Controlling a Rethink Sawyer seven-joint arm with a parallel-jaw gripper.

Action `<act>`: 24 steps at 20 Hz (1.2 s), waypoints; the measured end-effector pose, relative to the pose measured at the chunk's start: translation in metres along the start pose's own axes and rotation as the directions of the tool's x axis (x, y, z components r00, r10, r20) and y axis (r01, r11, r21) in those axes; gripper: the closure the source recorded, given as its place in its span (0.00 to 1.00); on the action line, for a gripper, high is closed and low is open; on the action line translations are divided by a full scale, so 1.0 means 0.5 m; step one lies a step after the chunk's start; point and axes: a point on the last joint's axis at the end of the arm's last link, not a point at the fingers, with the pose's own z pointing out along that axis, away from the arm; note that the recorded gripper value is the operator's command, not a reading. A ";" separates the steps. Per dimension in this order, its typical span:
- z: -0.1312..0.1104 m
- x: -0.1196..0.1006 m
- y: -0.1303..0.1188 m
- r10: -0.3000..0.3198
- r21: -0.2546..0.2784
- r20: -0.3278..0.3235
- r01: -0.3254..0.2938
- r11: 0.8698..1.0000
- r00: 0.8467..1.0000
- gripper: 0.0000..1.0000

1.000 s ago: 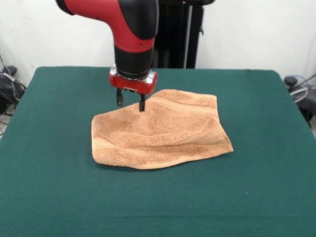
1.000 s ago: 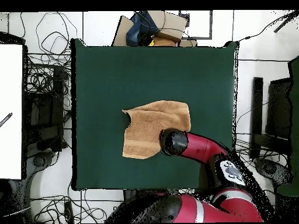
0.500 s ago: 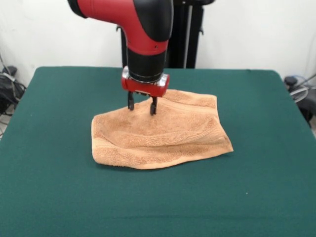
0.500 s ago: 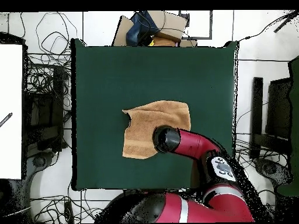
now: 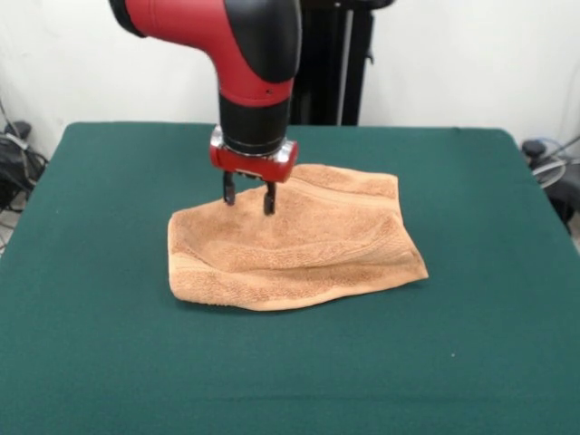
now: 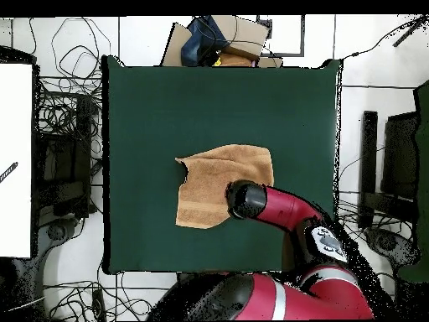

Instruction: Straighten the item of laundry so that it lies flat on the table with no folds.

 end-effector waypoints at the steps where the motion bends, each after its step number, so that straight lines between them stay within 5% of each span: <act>1: 0.000 0.000 -0.008 0.008 -0.001 -0.001 -0.008 1.000 1.000 0.00; 12: 0.003 0.006 -0.088 0.083 -0.008 -0.014 -0.084 0.996 0.996 0.00; 24: 0.007 0.010 -0.092 0.088 -0.008 -0.021 -0.088 0.996 0.996 0.00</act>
